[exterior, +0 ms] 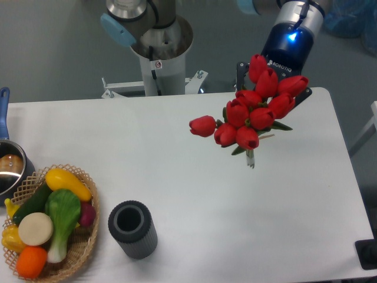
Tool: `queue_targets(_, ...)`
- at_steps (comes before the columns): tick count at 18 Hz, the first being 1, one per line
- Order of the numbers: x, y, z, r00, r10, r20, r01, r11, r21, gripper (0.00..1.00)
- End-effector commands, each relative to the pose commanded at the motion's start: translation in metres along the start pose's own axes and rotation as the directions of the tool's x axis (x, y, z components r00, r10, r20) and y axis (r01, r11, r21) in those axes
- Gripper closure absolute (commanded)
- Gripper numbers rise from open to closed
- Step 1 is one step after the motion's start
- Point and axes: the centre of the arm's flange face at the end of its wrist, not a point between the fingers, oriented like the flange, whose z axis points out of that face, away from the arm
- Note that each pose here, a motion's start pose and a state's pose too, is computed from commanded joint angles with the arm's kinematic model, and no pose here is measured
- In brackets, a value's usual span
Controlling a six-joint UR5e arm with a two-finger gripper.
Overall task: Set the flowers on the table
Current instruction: 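Carry the red tulip bunch in the gripper toward the table center, then rotate the gripper downward and lower the tulips toward the tabletop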
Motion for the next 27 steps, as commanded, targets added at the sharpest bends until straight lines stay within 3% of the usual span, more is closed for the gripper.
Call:
queue_targets(3, 0.020, 0.004, 0.023, 0.997, 0.041, 0.062, -0.031, 0.987, -0.160, 0.67)
queue_targets(7, 0.045, 0.020, 0.059, 0.990, 0.103, 0.095, -0.065, 0.938, -0.341, 0.67)
queue_targets(10, 0.058, 0.035, 0.093, 0.991, 0.118, 0.066, -0.080, 0.904, -0.420, 0.67)
queue_targets(12, 0.063, 0.052, 0.116, 0.989, 0.133, 0.061, -0.085, 0.860, -0.503, 0.67)
queue_targets(14, 0.068, 0.070, 0.147, 0.986, 0.160, 0.051, -0.098, 0.795, -0.599, 0.67)
queue_targets(18, 0.067, 0.103, 0.181, 0.988, 0.154, 0.013, -0.105, 0.737, -0.668, 0.67)
queue_targets(27, 0.065, 0.159, 0.231, 0.995, 0.081, -0.055, -0.095, 0.689, -0.719, 0.66)
